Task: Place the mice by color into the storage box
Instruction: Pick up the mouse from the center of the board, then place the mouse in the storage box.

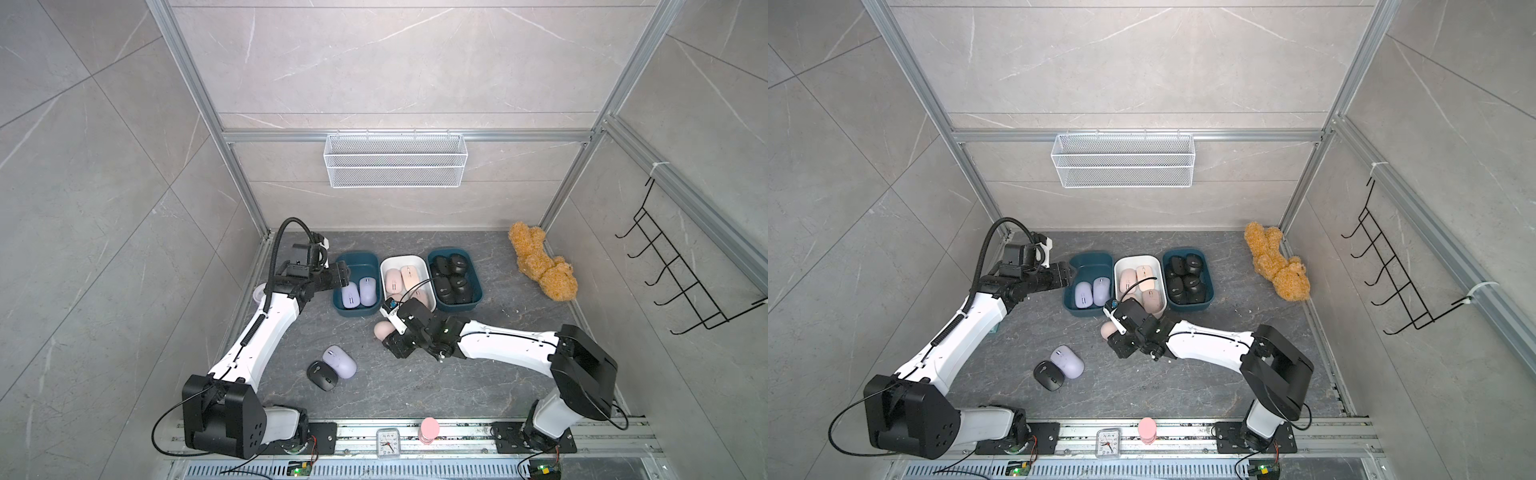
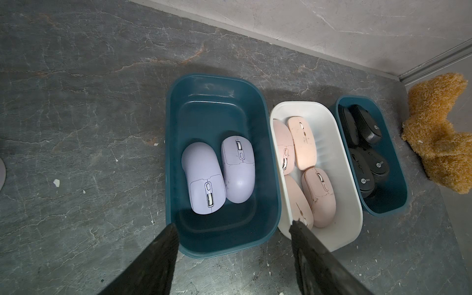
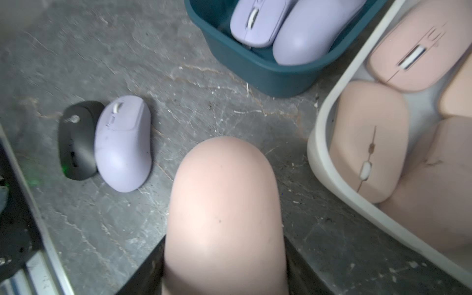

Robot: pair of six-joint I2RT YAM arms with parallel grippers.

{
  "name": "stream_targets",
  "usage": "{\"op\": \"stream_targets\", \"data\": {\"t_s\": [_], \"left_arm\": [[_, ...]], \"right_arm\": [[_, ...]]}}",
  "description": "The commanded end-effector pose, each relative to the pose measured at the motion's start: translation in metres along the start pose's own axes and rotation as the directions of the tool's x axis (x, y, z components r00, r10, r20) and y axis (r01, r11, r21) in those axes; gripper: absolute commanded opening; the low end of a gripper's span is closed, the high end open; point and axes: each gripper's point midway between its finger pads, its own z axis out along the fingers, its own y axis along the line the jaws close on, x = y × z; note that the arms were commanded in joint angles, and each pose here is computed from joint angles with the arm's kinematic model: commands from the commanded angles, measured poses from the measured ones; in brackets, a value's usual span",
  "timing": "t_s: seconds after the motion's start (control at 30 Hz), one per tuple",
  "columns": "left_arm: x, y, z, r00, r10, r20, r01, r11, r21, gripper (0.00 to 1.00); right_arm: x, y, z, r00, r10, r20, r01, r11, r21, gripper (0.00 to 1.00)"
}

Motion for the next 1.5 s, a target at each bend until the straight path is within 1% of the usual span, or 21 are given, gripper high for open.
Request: {"op": "stream_targets", "data": {"t_s": [0.0, 0.07, 0.2, 0.3, 0.47, 0.7, 0.83, 1.0, 1.13, 1.47], "left_arm": [[-0.013, -0.004, -0.009, 0.999, 0.025, 0.041, -0.025, 1.000, 0.007, 0.72], [-0.013, -0.004, -0.010, 0.999, 0.026, 0.046, -0.026, 1.000, 0.005, 0.72], [-0.014, -0.004, -0.013, 0.998, 0.027, 0.054, -0.027, 1.000, 0.003, 0.72], [-0.014, -0.003, -0.014, 0.998, 0.027, 0.058, -0.027, 1.000, 0.000, 0.72], [-0.015, -0.004, -0.016, 0.998, 0.027, 0.063, -0.027, 1.000, 0.005, 0.72], [-0.017, -0.004, -0.020, 0.997, 0.033, 0.074, -0.033, 0.999, -0.002, 0.72], [-0.018, -0.005, -0.021, 0.997, 0.032, 0.076, -0.033, 0.999, 0.003, 0.72], [-0.016, -0.006, -0.019, 0.997, 0.029, 0.066, -0.030, 0.999, 0.012, 0.72], [-0.014, -0.006, -0.017, 0.998, 0.026, 0.055, -0.026, 1.000, 0.012, 0.72], [-0.012, -0.002, -0.012, 0.999, 0.027, 0.039, -0.027, 1.000, -0.004, 0.72]], "right_arm": [[-0.024, 0.004, -0.023, 0.997, 0.034, 0.064, -0.034, 0.999, -0.013, 0.55], [-0.037, 0.000, -0.035, 0.995, 0.028, 0.095, -0.028, 1.000, 0.000, 0.55], [-0.065, -0.021, -0.054, 0.989, 0.014, 0.150, -0.026, 0.997, 0.077, 0.55], [-0.082, -0.037, -0.062, 0.985, 0.030, 0.167, -0.046, 0.994, 0.096, 0.55], [-0.104, -0.075, -0.065, 0.977, 0.071, 0.200, -0.109, 0.977, 0.184, 0.55], [-0.117, -0.113, -0.044, 0.972, 0.132, 0.197, -0.184, 0.944, 0.275, 0.55], [-0.118, -0.134, -0.030, 0.965, 0.175, 0.196, -0.233, 0.916, 0.328, 0.55], [-0.115, -0.151, -0.007, 0.963, 0.205, 0.173, -0.258, 0.885, 0.387, 0.55], [-0.109, -0.162, 0.013, 0.961, 0.230, 0.151, -0.273, 0.872, 0.407, 0.55], [-0.097, -0.190, 0.043, 0.947, 0.300, 0.114, -0.319, 0.840, 0.439, 0.57]]}}
